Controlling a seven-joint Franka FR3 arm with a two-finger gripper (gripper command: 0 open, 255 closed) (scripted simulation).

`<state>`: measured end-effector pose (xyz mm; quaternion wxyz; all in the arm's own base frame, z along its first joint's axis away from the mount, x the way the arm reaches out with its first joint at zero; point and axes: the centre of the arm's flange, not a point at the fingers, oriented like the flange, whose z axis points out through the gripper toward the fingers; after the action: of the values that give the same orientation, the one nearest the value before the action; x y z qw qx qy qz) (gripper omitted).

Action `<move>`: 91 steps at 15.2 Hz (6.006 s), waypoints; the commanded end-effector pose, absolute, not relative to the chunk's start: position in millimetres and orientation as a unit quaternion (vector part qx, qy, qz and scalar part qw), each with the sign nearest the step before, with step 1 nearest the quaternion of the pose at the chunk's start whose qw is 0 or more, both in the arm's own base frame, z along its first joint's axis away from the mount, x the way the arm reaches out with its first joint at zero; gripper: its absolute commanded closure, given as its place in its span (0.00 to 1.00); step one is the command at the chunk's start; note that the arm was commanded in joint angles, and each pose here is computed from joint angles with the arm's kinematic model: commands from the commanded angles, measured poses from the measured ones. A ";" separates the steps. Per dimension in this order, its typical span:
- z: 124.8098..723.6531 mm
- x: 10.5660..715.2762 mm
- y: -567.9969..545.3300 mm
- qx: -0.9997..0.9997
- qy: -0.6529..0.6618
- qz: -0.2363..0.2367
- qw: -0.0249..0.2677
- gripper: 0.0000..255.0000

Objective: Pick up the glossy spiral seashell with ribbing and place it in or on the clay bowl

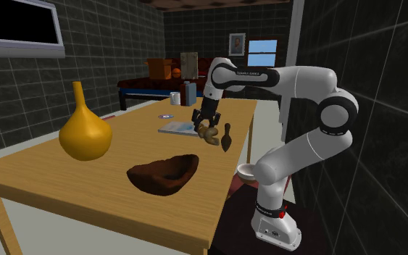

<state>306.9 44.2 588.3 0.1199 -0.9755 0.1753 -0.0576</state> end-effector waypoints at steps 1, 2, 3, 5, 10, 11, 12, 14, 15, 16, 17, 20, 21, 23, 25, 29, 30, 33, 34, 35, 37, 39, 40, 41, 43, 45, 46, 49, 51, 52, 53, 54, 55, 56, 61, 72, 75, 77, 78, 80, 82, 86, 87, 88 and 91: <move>598.9 306.9 45.6 -0.975 0.175 -0.058 0.120 1.00; 604.2 306.9 45.6 -0.975 0.175 -0.058 0.120 1.00; 609.5 306.9 45.6 -0.975 0.175 -0.058 0.120 1.00; 620.0 306.9 45.6 -0.975 0.175 -0.058 0.120 1.00; 646.4 306.9 45.6 -0.975 0.175 -0.058 0.120 1.00; 651.7 306.9 45.6 -0.975 0.175 -0.058 0.120 1.00; 657.0 306.9 45.6 -0.975 0.175 -0.058 0.120 1.00; 667.5 306.9 45.6 -0.975 0.175 -0.058 0.120 1.00; 672.8 306.9 45.6 -0.975 0.175 -0.058 0.120 1.00; 678.1 306.9 45.6 -0.975 0.175 -0.058 0.120 1.00; 683.4 306.9 45.6 -0.975 0.175 -0.058 0.120 1.00; 699.2 306.9 45.6 -0.975 0.175 -0.058 0.120 1.00; 704.5 306.9 45.6 -0.975 0.175 -0.058 0.120 1.00; 715.0 306.9 45.6 -0.975 0.175 -0.058 0.120 1.00; 725.6 306.9 45.6 -0.975 0.175 -0.058 0.120 1.00; 743.6 306.9 45.6 -0.975 0.175 -0.058 0.120 1.00; 743.6 302.7 58.1 -0.975 0.175 -0.058 0.120 1.00; 743.3 290.2 95.7 -0.975 0.175 -0.058 0.120 1.00; 743.2 286.0 108.2 -0.975 0.175 -0.058 0.120 1.00; 743.1 281.8 120.7 -0.975 0.175 -0.058 0.120 1.00; 742.9 273.4 145.7 -0.975 0.175 -0.058 0.120 1.00; 742.8 265.0 170.8 -0.975 0.175 -0.058 0.120 1.00; 742.7 260.8 183.3 -0.975 0.175 -0.058 0.120 1.00; 742.6 256.6 195.8 -0.975 0.175 -0.058 0.120 1.00; 742.4 248.2 220.8 -0.975 0.175 -0.058 0.120 1.00; 742.2 239.9 245.9 -0.975 0.175 -0.058 0.120 1.00; 742.1 235.7 258.4 -0.975 0.175 -0.058 0.120 1.00; 741.9 223.1 295.9 -0.975 0.175 -0.058 0.120 1.00; 741.7 214.7 321.0 -0.975 0.175 -0.058 0.120 1.00; 741.6 210.5 333.5 -0.975 0.175 -0.058 0.120 1.00; 741.5 206.3 346.0 -0.975 0.175 -0.058 0.120 1.00; 741.4 202.1 358.5 -0.975 0.175 -0.058 0.120 1.00; 741.3 197.9 371.0 -0.975 0.175 -0.058 0.120 1.00; 741.2 193.7 383.6 -0.975 0.175 -0.058 0.120 1.00; 730.4 181.4 420.3 -0.975 0.175 -0.058 0.120 1.00; 673.7 181.4 420.3 -0.975 0.175 -0.058 0.120 1.00; 673.7 181.4 420.3 -0.975 0.175 -0.058 0.120 1.00; 673.7 181.4 420.3 -0.975 0.175 -0.058 0.120 1.00; 673.7 181.4 420.3 -0.975 0.175 -0.058 0.120 1.00; 673.7 181.4 420.3 -0.975 0.175 -0.058 0.120 0.00; 673.7 181.4 420.3 -0.975 0.175 -0.058 0.120 0.00; 686.4 179.4 417.5 -0.975 0.175 -0.058 0.120 0.00; 699.1 177.4 414.7 -0.975 0.175 -0.058 0.120 0.00; 711.8 175.3 411.8 -0.975 0.175 -0.058 0.120 0.00; 721.8 173.7 409.6 -0.975 0.175 -0.058 0.120 0.00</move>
<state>175.6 410.6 718.6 0.1202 -0.9754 0.1753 -0.0577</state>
